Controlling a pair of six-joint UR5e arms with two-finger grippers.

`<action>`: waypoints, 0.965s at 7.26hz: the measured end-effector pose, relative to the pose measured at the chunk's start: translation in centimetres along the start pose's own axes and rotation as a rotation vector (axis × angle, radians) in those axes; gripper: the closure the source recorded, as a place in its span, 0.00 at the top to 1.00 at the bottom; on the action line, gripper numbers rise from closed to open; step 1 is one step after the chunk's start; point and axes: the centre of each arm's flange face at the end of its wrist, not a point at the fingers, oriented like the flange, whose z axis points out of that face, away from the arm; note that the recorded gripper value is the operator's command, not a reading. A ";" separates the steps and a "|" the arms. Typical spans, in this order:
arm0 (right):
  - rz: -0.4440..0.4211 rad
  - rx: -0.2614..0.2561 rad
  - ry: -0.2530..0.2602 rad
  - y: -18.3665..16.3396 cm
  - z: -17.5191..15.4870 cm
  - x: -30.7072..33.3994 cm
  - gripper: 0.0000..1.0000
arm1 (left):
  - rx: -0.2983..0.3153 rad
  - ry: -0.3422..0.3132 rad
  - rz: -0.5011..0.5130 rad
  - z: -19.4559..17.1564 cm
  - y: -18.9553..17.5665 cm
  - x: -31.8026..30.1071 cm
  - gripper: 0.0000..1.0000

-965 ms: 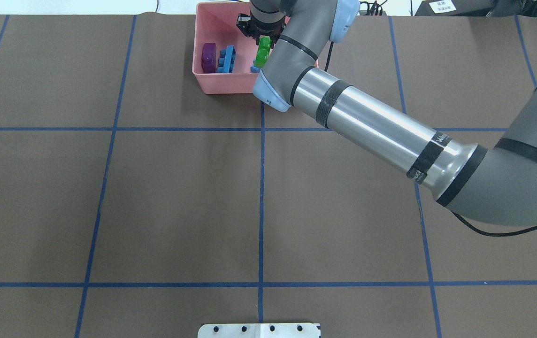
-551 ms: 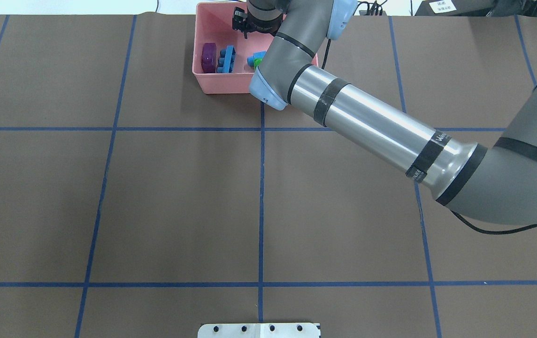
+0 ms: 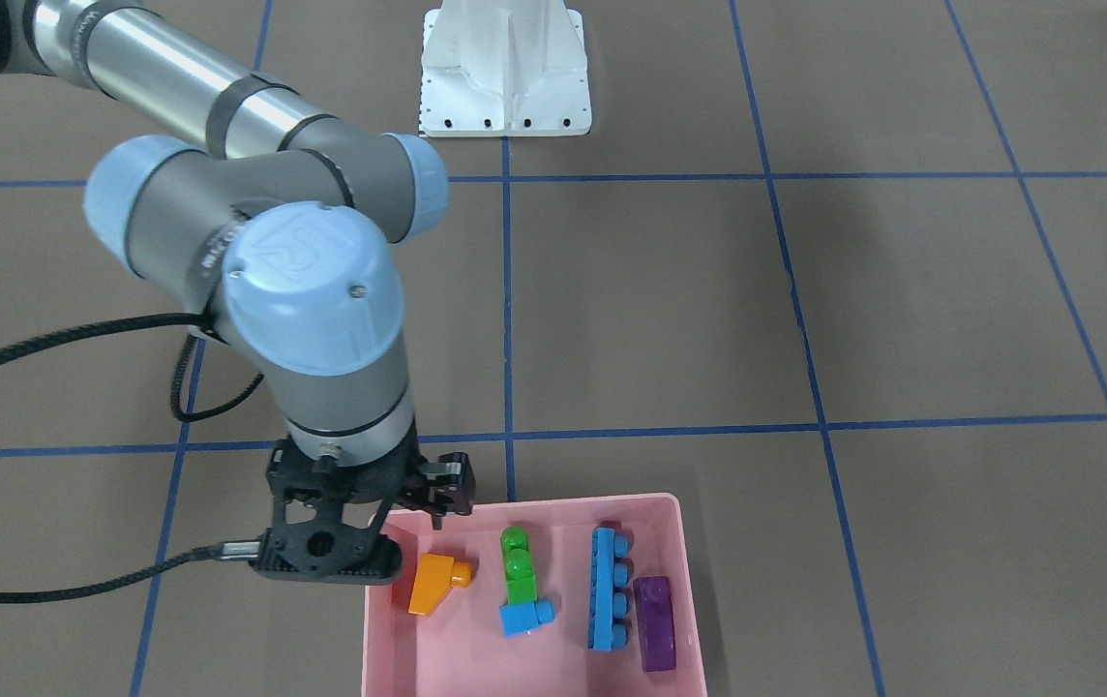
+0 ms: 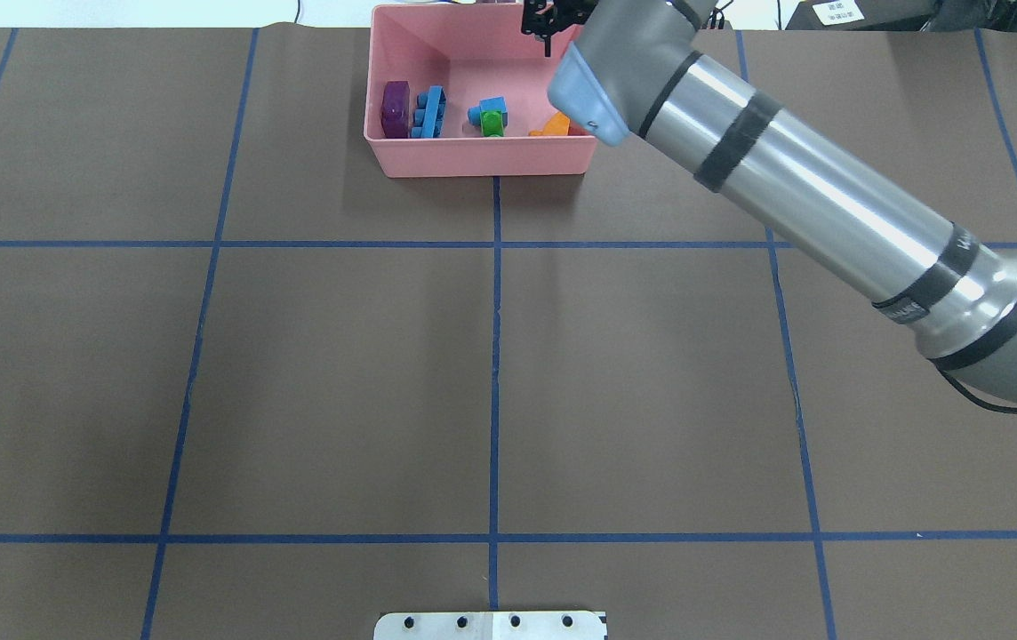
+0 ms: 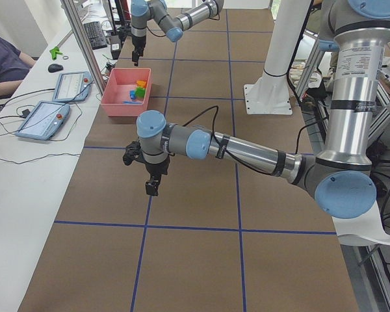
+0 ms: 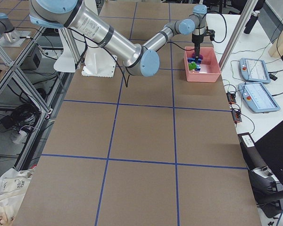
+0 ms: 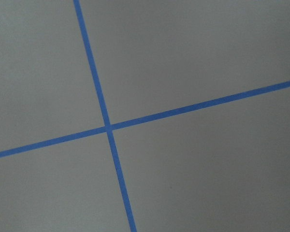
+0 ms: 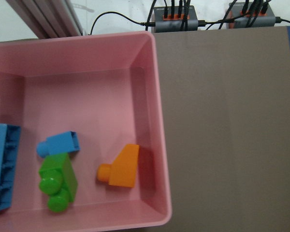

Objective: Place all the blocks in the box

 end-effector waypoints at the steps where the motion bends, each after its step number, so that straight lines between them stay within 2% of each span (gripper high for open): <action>1: -0.047 -0.009 -0.015 0.8 0.1 4.8 1.00 | -0.011 -0.003 0.073 0.4 2.1 -1.6 1.00; 2: -0.087 -0.010 -0.024 1.8 0.1 10.2 1.00 | -0.021 -0.004 0.113 0.7 4.0 -3.1 1.00; 3: -0.136 -0.013 -0.026 2.9 0.1 17.6 1.00 | -0.031 -0.005 0.111 1.0 5.4 -4.4 1.00; 5: -0.213 -0.045 -0.039 5.6 -0.9 33.6 1.00 | -0.035 -0.010 0.028 1.0 7.0 -6.6 1.00; 7: -0.237 -0.071 -0.041 9.8 -1.7 46.6 1.00 | -0.025 -0.011 -0.058 0.7 7.2 -6.8 1.00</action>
